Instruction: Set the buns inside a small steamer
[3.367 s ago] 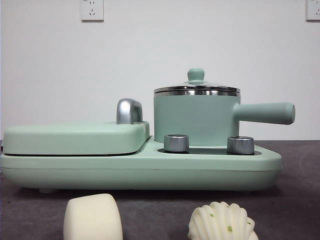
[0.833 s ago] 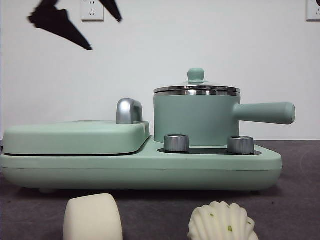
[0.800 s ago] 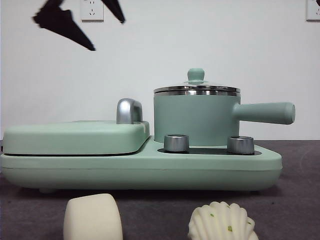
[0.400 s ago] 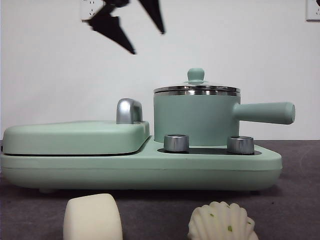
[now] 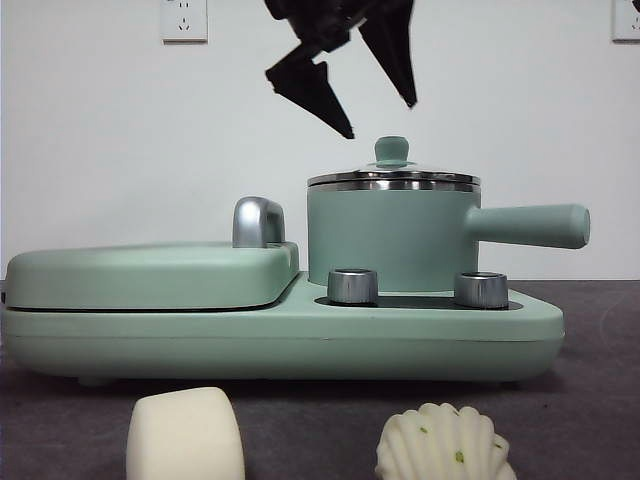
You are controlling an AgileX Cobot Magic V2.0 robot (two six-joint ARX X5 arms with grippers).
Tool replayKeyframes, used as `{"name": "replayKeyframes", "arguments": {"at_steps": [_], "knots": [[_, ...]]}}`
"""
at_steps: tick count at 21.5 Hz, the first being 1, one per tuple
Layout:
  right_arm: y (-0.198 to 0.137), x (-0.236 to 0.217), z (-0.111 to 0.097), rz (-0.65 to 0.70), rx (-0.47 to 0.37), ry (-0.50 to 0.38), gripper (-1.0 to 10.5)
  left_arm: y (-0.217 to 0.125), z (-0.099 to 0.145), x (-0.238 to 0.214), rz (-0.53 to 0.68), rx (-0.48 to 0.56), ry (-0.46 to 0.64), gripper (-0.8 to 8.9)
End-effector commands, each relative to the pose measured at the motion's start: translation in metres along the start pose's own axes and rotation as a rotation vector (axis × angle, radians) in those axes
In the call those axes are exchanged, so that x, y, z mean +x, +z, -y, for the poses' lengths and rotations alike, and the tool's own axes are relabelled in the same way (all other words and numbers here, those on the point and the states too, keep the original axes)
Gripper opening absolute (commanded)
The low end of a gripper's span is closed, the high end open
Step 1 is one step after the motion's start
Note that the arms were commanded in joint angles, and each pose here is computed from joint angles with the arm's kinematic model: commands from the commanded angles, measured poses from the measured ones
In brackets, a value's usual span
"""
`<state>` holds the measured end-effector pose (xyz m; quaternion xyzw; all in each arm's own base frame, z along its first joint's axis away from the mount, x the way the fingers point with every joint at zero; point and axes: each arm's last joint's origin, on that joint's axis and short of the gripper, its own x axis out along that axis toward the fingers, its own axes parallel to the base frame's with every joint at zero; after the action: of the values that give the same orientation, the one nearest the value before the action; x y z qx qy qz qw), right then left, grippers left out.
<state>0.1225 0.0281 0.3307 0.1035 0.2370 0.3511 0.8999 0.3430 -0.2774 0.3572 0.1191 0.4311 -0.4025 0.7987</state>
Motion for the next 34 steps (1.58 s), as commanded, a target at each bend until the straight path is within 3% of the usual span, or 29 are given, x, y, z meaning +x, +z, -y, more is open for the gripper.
{"name": "replayKeyframes", "arguments": {"at_steps": [1, 3, 9, 16, 22, 27, 31, 34], "knots": [[0.004, -0.001, -0.002, 0.012, -0.01, 0.007, 4.8, 0.004, 0.01, 0.009, 0.002, 0.068, 0.015, 4.25], [0.004, -0.001, -0.002, 0.012, -0.005, 0.007, 4.8, 0.003, 0.013, 0.02, -0.022, 0.079, 0.01, 3.75], [0.004, -0.001, -0.002, 0.009, 0.014, 0.007, 4.8, 0.001, 0.011, 0.037, -0.045, 0.081, 0.008, 3.5], [0.004, -0.001, -0.002, 0.009, 0.015, 0.007, 4.8, 0.002, 0.01, 0.037, -0.04, 0.096, 0.013, 0.83], [0.004, -0.001, -0.002, 0.014, 0.014, 0.008, 4.8, 0.007, 0.012, 0.022, -0.035, 0.098, 0.061, 0.82], [0.014, -0.005, -0.007, 0.014, 0.07, 0.019, 4.8, 0.015, 0.014, -0.019, 0.003, 0.089, 0.085, 0.81], [0.022, 0.004, -0.021, -0.161, 0.119, 0.092, 4.8, 0.012, 0.0, -0.058, 0.038, 0.052, 0.121, 0.81], [0.024, 0.026, -0.034, -0.291, 0.093, 0.11, 4.8, 0.008, -0.017, -0.088, 0.08, 0.013, 0.163, 0.81]]}}
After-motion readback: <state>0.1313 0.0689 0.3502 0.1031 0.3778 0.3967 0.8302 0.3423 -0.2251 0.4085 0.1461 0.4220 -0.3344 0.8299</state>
